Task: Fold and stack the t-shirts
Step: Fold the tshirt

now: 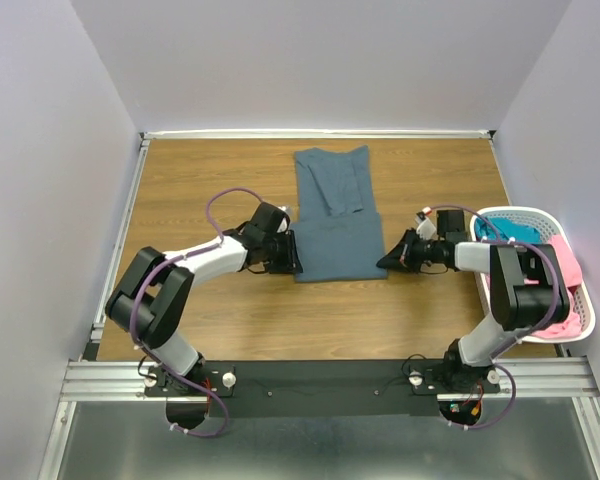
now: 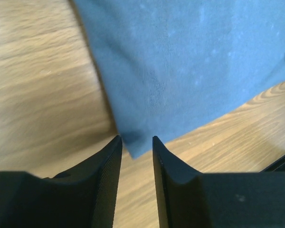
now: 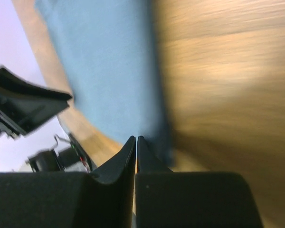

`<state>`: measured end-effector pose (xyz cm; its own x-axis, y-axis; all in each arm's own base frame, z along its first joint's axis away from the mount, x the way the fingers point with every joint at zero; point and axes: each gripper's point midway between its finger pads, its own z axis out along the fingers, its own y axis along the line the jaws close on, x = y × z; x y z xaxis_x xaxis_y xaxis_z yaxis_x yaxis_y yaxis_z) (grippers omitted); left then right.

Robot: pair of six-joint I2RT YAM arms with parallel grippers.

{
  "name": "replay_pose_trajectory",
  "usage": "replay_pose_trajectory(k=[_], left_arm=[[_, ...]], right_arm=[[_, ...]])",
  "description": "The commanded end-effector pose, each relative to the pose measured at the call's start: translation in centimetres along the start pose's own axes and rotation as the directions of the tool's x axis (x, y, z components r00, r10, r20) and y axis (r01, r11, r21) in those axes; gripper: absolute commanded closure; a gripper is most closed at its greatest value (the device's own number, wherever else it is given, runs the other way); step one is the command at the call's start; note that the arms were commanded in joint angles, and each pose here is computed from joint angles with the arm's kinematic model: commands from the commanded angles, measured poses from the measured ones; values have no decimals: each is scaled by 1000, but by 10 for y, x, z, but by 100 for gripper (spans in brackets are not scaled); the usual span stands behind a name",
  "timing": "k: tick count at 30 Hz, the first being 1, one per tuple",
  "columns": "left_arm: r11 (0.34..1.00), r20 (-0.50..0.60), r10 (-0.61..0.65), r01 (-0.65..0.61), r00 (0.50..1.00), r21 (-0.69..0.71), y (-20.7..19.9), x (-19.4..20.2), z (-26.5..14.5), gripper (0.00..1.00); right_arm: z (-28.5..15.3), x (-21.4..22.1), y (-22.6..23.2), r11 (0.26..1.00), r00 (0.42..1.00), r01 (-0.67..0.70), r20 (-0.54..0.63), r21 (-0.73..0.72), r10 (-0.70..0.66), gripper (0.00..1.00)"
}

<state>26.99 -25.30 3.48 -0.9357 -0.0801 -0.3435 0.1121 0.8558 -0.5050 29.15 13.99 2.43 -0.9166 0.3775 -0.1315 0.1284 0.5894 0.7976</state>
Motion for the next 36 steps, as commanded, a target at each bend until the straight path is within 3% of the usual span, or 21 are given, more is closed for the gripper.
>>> replay_pose_trajectory(k=[1,5,9,15,20,25,31,34,36], left_arm=[[999,48,32,-31,998,-29,-5,-9,-23,58],[998,83,60,-61,995,17,-31,-17,-38,57],[995,50,92,-94,995,36,-44,-11,-30,58],[996,-46,86,-86,995,0,-24,13,1,63],[997,-95,58,-63,994,-46,-1,33,13,64],[995,-28,50,-52,998,-82,-1,18,-2,65],[988,111,41,-24,993,-153,-13,-11,-40,49],[986,130,32,-10,991,-169,-19,-5,-50,34],[984,135,27,-3,990,-178,-22,0,-52,24]], right_arm=[[-1,18,30,993,992,118,-44,-25,-119,89],[5,22,67,976,977,201,-60,-88,-207,89],[15,34,81,967,965,207,-134,-147,-227,88],[35,48,33,990,968,138,-208,-37,-143,89],[35,46,-12,992,984,66,-174,107,-47,91],[20,35,-4,986,985,109,-147,130,-89,89],[-22,0,25,937,971,233,-18,261,-236,68],[-40,-10,32,900,957,258,38,351,-289,40],[-44,-8,33,876,949,272,40,399,-312,35]])
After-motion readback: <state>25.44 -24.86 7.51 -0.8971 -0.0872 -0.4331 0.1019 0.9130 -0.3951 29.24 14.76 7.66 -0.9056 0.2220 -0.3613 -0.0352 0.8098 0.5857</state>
